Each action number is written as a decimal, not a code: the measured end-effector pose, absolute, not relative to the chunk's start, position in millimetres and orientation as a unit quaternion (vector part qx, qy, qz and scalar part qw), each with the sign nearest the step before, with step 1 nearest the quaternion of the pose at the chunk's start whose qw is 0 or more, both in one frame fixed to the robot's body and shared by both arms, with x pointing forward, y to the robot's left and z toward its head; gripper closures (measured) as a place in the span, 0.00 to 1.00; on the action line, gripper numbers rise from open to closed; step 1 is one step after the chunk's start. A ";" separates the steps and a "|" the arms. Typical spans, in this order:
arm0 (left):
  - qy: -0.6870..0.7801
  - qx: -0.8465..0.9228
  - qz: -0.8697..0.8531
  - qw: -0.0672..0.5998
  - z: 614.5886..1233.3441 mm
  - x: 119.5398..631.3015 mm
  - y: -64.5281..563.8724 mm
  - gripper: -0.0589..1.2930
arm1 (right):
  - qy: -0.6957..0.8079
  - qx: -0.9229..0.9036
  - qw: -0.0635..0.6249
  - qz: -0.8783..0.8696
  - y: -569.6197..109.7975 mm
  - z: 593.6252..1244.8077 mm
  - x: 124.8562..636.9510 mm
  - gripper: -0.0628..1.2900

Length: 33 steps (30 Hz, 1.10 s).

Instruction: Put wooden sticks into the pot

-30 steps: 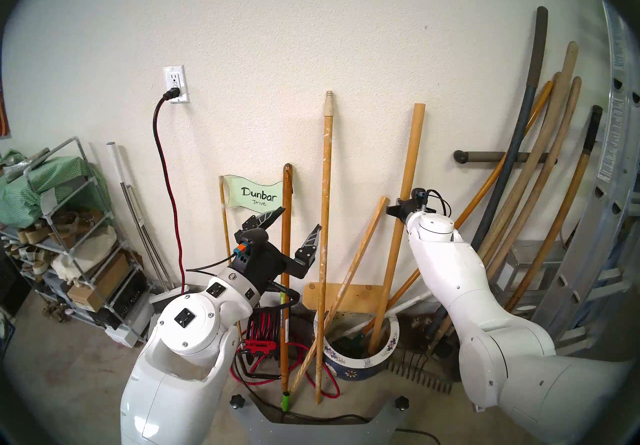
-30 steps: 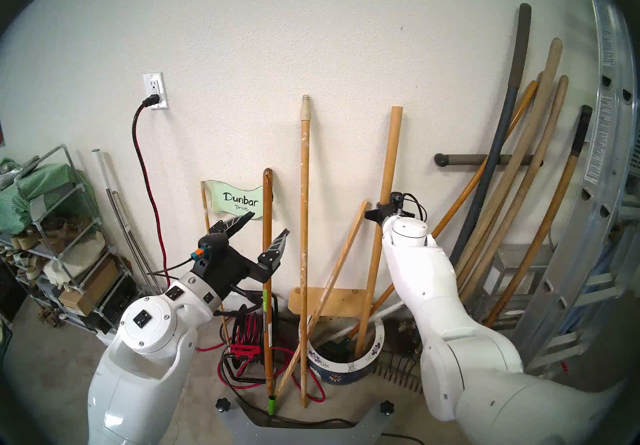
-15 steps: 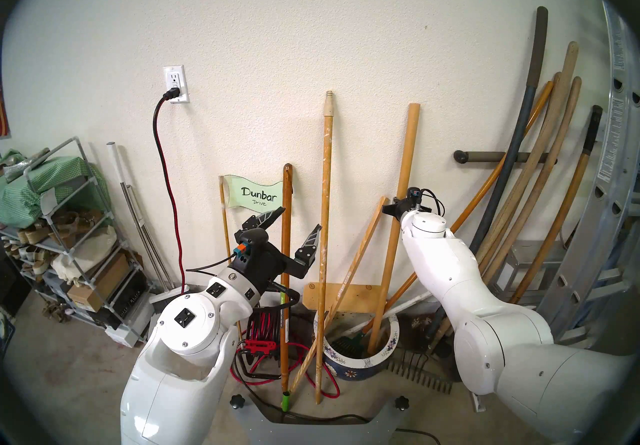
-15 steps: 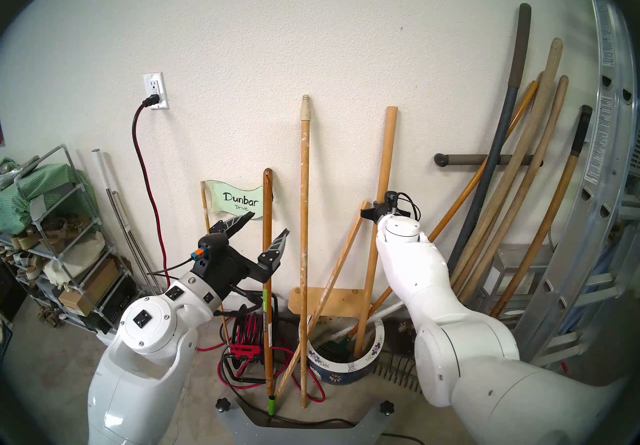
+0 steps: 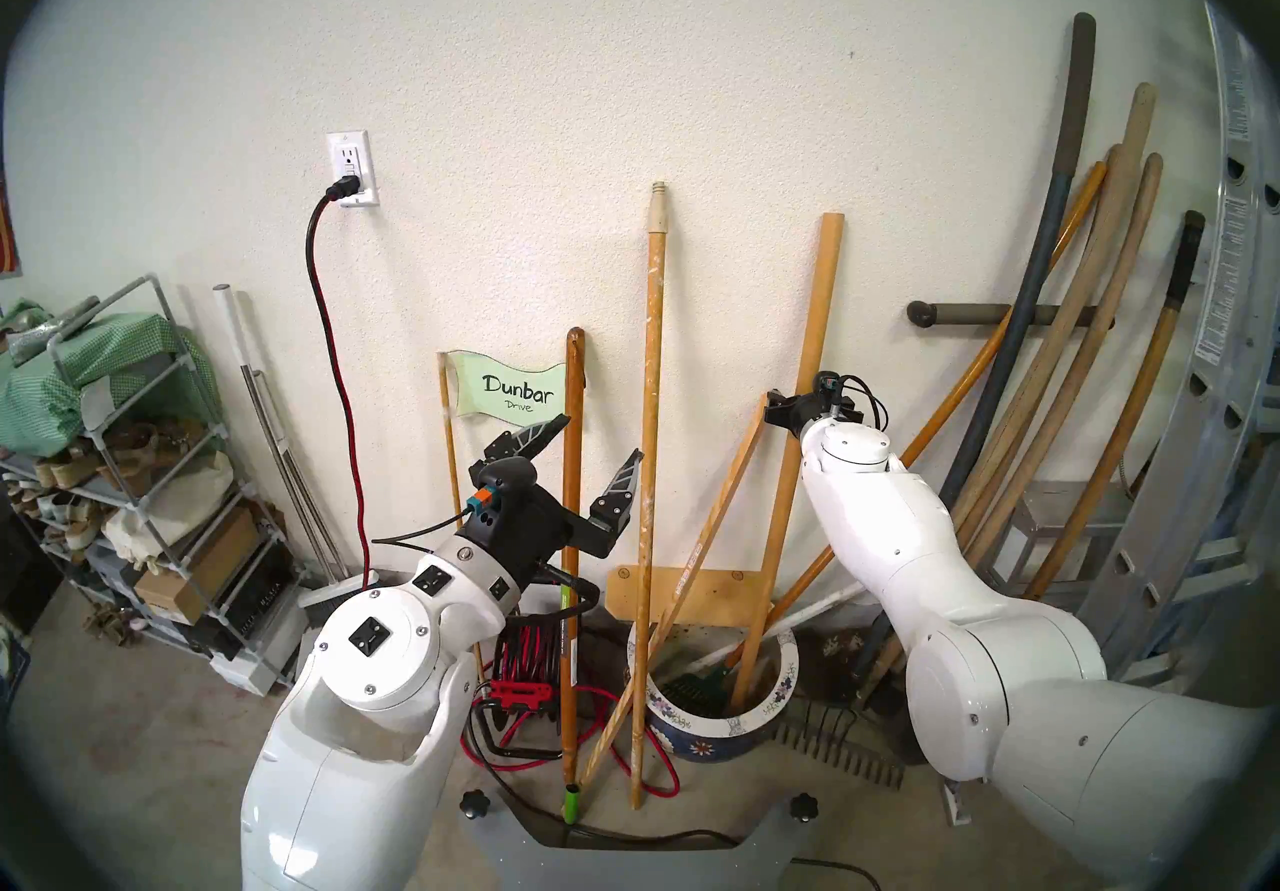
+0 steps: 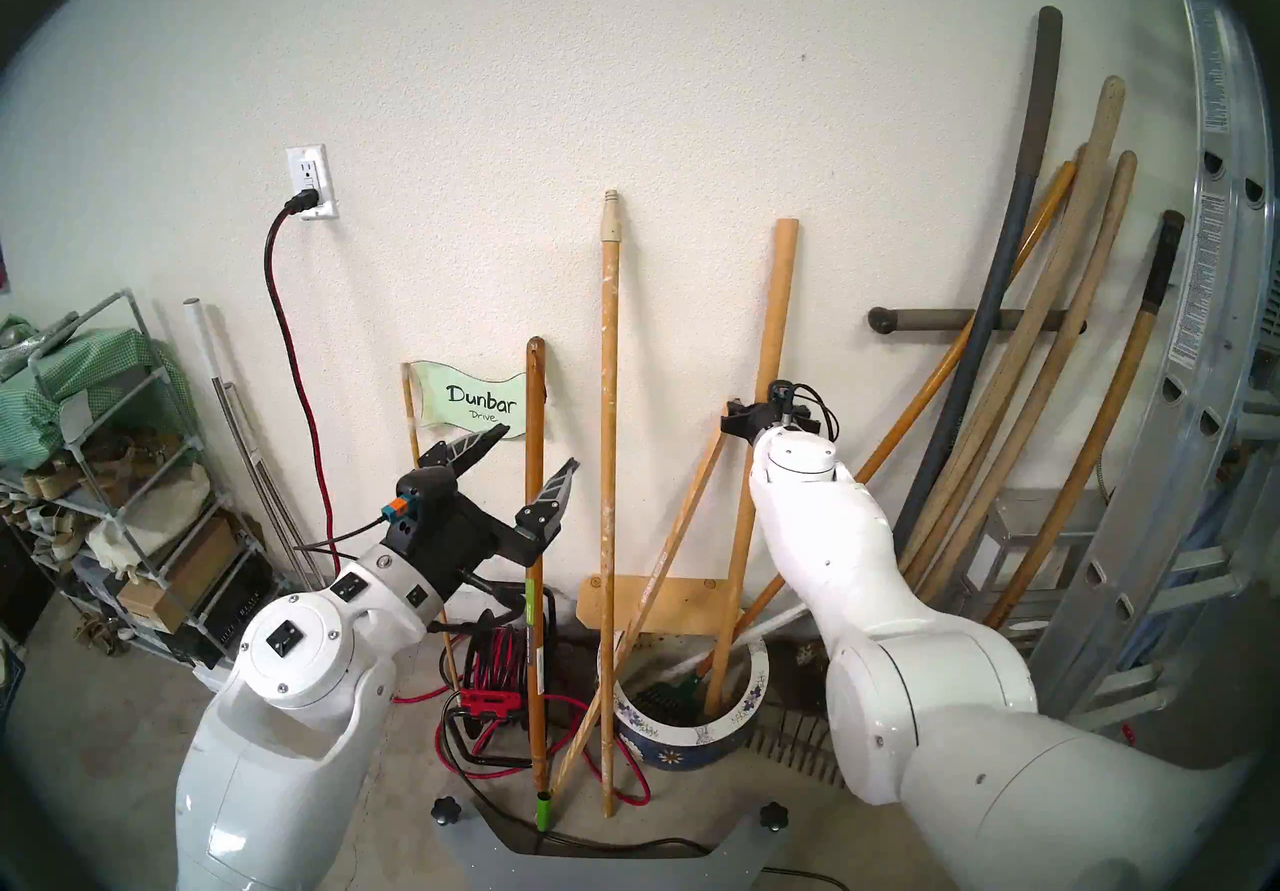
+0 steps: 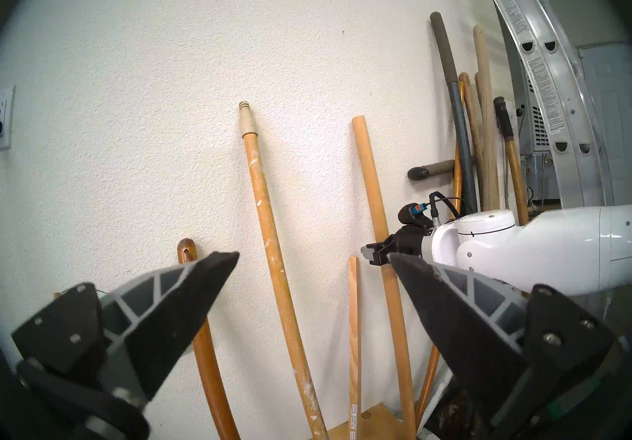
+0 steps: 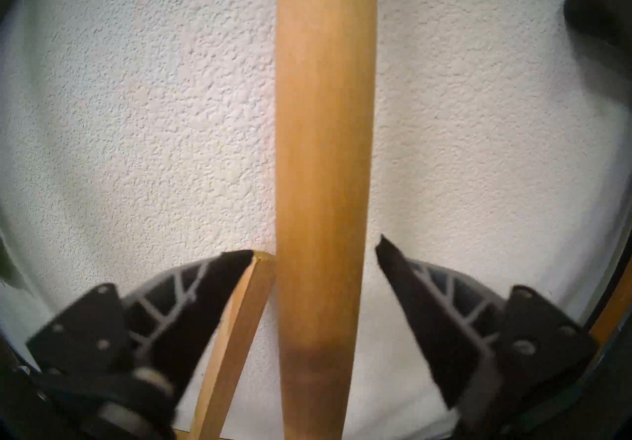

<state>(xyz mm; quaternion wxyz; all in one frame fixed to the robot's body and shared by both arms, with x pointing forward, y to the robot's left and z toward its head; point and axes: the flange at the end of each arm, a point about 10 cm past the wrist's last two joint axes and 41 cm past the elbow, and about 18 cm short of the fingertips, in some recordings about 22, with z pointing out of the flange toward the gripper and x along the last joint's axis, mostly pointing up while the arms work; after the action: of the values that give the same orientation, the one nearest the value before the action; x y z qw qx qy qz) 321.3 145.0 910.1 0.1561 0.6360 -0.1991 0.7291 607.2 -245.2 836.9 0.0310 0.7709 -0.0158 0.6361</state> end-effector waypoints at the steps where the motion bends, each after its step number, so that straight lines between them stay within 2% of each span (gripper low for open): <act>1: -0.199 0.636 0.729 0.156 910.1 321.3 145.0 0.02 | -0.016 0.770 0.031 0.637 -245.4 838.0 607.4 0.09; 16: -0.199 0.636 0.729 0.156 910.1 321.3 145.0 0.02 | -0.032 0.737 0.016 0.675 -266.3 871.4 597.1 0.07; 33: -0.199 0.636 0.729 0.156 910.1 321.3 145.0 0.02 | -0.017 0.685 -0.009 0.728 -282.6 895.8 560.0 0.07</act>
<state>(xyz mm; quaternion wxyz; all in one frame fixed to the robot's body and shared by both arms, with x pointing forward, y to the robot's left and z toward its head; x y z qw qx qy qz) 321.3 145.0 910.1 0.1561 0.6360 -0.1991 0.7291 560.0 -282.6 895.8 -0.0093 0.6853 -0.0169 0.7280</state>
